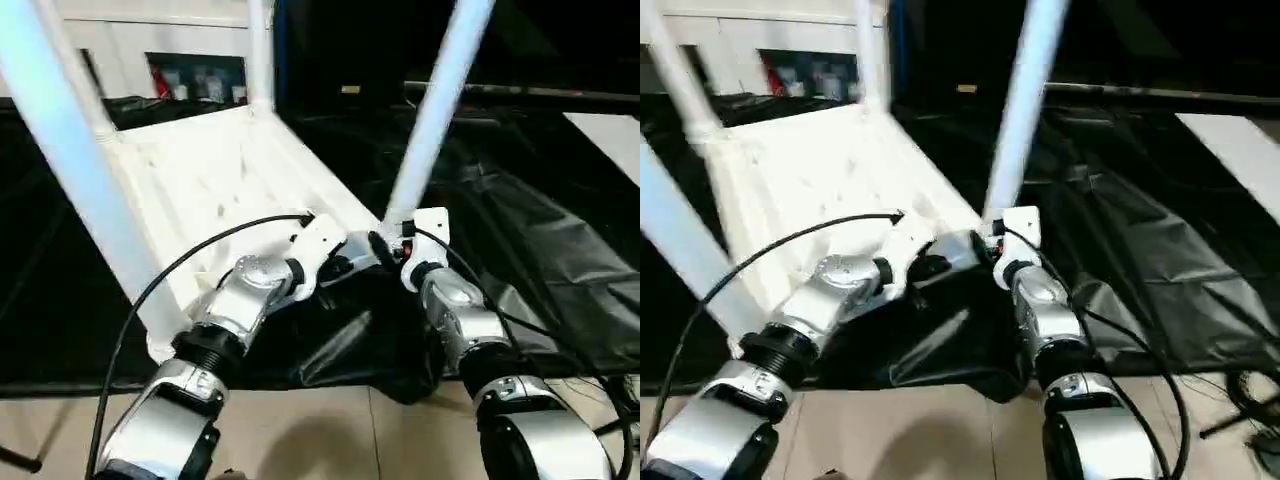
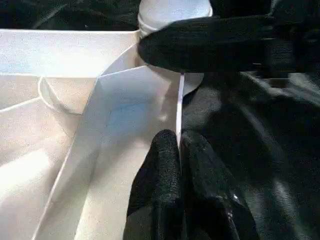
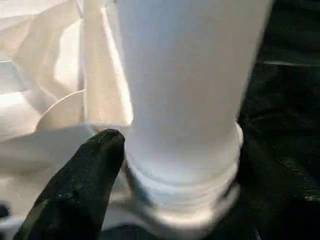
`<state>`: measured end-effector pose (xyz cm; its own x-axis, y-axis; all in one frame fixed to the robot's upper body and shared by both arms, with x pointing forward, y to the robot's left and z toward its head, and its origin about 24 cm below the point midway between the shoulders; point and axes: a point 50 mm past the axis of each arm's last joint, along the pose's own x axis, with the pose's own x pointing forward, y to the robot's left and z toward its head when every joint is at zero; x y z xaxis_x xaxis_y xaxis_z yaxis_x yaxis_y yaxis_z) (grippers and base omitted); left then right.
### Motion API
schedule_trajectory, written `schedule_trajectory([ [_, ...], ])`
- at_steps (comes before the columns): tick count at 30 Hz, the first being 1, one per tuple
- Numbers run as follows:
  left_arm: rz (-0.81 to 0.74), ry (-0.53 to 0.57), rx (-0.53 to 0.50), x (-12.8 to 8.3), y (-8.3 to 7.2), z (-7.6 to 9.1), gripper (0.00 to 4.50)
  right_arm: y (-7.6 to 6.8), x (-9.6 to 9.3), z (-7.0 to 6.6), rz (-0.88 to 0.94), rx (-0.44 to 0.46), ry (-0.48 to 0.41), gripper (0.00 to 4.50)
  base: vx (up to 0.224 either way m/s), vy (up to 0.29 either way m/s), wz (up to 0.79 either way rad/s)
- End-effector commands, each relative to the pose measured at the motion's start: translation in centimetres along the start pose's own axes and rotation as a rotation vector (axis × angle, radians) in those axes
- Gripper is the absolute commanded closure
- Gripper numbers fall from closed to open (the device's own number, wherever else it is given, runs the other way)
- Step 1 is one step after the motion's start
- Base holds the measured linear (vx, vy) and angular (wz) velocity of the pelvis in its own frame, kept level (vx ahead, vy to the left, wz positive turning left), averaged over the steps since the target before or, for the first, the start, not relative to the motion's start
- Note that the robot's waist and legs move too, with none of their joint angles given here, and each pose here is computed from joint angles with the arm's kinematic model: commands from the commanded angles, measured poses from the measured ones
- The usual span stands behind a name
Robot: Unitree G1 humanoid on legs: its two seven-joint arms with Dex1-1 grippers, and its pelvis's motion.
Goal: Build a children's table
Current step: Rotate leg to tighten
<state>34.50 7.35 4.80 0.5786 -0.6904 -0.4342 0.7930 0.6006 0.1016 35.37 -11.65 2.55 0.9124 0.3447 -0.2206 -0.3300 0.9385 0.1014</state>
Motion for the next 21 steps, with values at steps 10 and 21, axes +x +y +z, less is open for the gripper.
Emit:
schedule_trajectory([
  [10,-0.183,0.065,0.047,-3.5,1.8,-2.7,4.5,-0.9,-3.6,0.9,0.488,-0.221,-0.009,0.57,0.0,0.0,0.0],
  [21,-0.418,0.115,0.052,-6.9,2.5,-3.2,4.5,-1.4,-5.9,1.6,0.721,-0.289,0.055,0.57,0.0,0.0,0.0],
])
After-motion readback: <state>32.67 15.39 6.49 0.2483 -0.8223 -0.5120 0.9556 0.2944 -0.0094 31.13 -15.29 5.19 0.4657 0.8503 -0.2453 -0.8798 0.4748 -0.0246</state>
